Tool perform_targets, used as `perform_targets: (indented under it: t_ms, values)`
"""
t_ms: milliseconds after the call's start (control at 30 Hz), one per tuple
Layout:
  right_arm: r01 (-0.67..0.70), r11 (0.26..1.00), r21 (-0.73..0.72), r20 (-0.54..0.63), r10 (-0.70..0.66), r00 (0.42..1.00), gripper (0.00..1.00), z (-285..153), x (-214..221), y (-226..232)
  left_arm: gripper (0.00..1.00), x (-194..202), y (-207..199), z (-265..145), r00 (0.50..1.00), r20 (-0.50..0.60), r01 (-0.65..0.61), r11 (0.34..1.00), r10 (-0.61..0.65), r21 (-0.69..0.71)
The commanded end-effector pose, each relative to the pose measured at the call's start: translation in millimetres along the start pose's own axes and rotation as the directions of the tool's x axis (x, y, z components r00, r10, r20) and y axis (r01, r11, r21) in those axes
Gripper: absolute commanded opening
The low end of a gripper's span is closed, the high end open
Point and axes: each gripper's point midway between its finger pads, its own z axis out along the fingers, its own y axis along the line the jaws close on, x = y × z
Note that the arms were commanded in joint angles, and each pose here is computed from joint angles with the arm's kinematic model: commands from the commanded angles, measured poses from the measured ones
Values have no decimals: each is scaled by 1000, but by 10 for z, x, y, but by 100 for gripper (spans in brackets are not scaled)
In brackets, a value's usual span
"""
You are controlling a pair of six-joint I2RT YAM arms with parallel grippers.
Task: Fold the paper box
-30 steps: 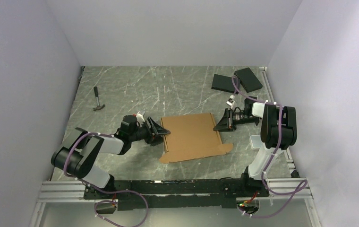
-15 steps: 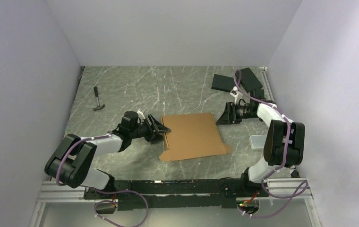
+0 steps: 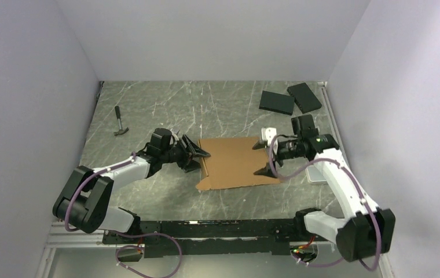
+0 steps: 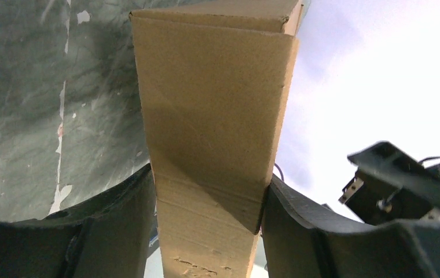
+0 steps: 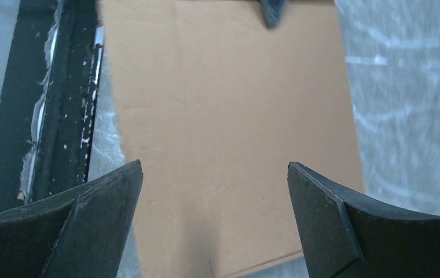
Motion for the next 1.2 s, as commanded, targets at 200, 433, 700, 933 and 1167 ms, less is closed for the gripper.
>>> perform_targets:
  t_ms: [200, 433, 700, 933, 1167]
  values:
    - [352, 930, -110, -73, -360, 930, 100, 277, -127, 220, 39, -62, -202, -42, 992, 1, 126, 992, -126, 6]
    - [343, 934, -105, -165, -356, 920, 100, 417, 150, 340, 38, -122, -294, -63, 985, 20, 169, 985, -169, 26]
    - [365, 928, -77, -201, -373, 906, 100, 450, 157, 335, 38, -161, -387, -46, 977, 14, 213, 975, -214, 60]
    - [415, 910, -11, -286, -400, 870, 100, 541, 287, 224, 38, -193, -465, -53, 960, 14, 277, 956, -279, 94]
    - [483, 872, 84, -366, -424, 829, 100, 554, 331, 31, 38, -237, -546, -69, 940, 19, 337, 933, -342, 125]
